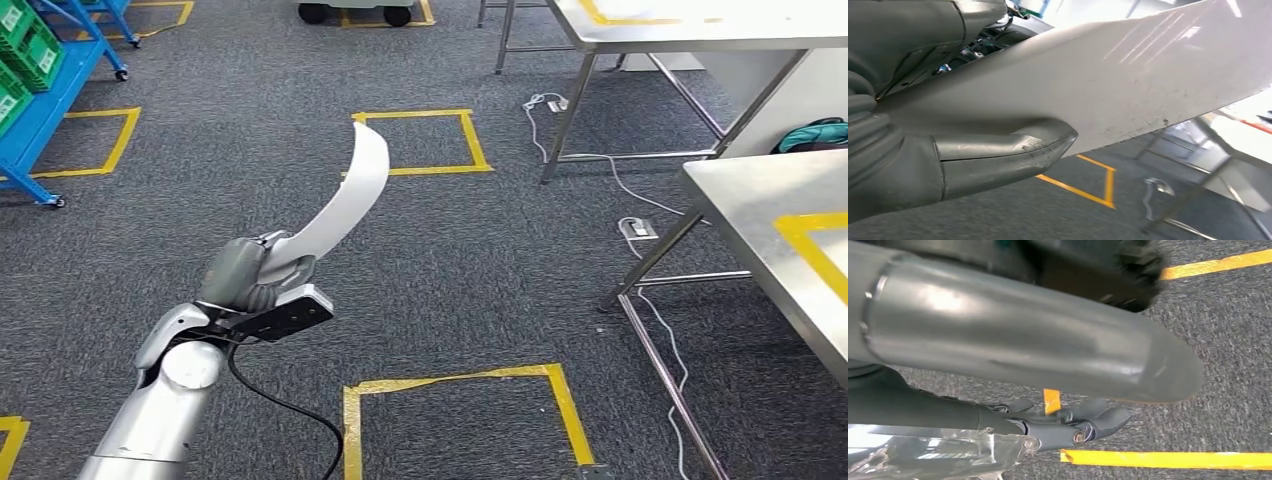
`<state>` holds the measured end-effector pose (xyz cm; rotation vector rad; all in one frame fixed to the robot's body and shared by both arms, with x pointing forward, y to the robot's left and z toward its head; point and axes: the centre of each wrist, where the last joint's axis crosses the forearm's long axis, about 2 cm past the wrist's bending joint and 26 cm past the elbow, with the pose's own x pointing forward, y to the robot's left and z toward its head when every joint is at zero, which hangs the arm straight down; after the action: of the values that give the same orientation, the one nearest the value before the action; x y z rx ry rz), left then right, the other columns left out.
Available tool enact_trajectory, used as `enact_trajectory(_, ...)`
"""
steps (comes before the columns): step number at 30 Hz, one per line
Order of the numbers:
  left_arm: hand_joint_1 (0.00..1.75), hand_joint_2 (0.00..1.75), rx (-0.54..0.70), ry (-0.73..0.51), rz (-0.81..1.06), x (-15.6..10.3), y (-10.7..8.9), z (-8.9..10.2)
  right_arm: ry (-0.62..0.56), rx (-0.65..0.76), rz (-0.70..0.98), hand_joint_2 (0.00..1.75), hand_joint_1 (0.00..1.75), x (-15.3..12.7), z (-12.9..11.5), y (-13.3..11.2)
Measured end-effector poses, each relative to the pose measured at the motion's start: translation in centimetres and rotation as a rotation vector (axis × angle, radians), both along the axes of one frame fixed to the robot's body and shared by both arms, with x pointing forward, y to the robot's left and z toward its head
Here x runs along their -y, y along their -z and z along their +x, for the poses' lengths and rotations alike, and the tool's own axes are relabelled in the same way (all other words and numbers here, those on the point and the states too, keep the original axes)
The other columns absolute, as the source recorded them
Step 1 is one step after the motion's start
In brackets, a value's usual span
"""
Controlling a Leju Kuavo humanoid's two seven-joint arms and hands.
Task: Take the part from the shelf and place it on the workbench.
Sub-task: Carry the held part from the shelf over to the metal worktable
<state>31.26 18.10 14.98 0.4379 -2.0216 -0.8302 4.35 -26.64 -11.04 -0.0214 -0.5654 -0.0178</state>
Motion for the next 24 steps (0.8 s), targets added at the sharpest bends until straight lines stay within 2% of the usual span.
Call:
enact_trajectory(8,1.75,1.75,0.038,0.108,-0.001,0.3,-0.1,0.3,-0.040,0.019,-0.004,0.00,0.00,0.3,0.2,0.0)
enact_trajectory(14,1.75,1.75,0.026,0.157,0.008,0.0,0.7,0.5,-0.072,0.021,-0.005,0.00,0.00,0.3,0.4,0.0)
enact_trajectory(24,1.75,1.75,0.051,0.228,-0.013,0.9,-0.3,1.7,-0.130,0.018,-0.006,0.00,0.00,0.2,0.5,0.0)
